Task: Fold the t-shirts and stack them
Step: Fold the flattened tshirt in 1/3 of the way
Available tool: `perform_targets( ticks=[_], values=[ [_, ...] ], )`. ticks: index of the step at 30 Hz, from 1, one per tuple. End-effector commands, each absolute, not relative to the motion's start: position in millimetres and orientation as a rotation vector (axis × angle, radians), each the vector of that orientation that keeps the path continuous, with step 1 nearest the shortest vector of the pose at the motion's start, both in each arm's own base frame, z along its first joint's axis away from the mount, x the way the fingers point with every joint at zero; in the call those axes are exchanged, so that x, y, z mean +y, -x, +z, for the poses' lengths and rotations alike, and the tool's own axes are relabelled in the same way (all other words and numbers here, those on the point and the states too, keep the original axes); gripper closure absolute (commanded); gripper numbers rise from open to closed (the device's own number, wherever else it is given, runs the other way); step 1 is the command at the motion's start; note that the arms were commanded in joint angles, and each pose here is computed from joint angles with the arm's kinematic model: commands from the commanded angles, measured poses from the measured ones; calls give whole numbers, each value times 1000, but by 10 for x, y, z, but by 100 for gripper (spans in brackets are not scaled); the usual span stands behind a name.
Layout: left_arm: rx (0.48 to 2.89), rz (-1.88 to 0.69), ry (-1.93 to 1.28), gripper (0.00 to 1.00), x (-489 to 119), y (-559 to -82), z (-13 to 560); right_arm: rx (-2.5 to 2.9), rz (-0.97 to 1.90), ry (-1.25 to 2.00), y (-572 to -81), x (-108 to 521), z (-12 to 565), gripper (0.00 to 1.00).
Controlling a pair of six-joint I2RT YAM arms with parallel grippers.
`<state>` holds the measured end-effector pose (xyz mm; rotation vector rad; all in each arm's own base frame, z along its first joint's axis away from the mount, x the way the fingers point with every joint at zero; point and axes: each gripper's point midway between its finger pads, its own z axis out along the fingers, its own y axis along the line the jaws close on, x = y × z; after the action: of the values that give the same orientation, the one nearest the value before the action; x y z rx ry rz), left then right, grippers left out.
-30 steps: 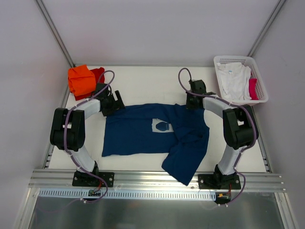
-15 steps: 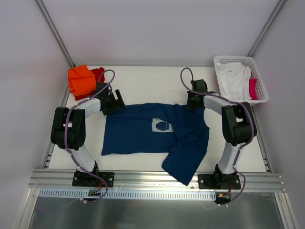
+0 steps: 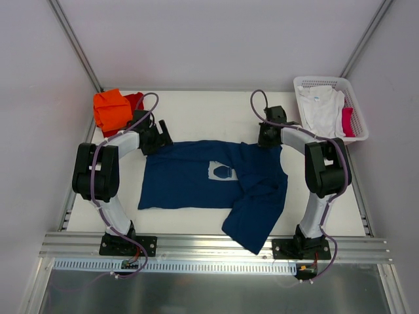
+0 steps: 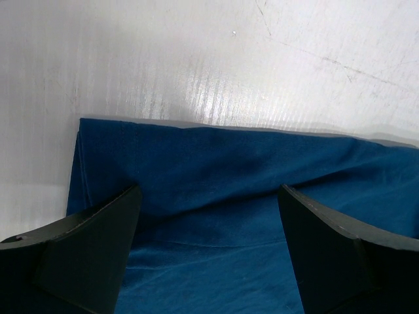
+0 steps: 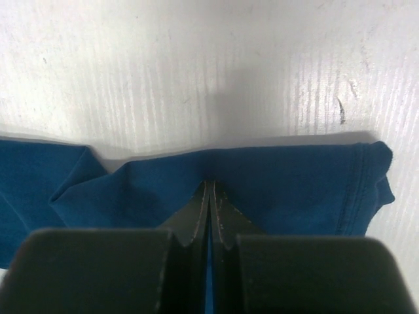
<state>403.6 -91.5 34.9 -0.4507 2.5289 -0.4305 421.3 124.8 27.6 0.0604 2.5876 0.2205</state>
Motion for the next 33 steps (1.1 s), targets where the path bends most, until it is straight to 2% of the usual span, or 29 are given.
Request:
perform_targets(
  ticks=[1, 15, 33],
  values=[
    [2546, -394, 465, 13, -862, -4066, 329, 2597, 219, -97, -4282, 1205, 332, 100],
    [2523, -402, 499, 13, -733, -4201, 387, 2688, 174, -133, -4315, 1084, 222, 100],
    [2495, -443, 537, 13, -624, -4713, 409, 2654, 168, -174, -4797, 987, 392, 100]
  ],
)
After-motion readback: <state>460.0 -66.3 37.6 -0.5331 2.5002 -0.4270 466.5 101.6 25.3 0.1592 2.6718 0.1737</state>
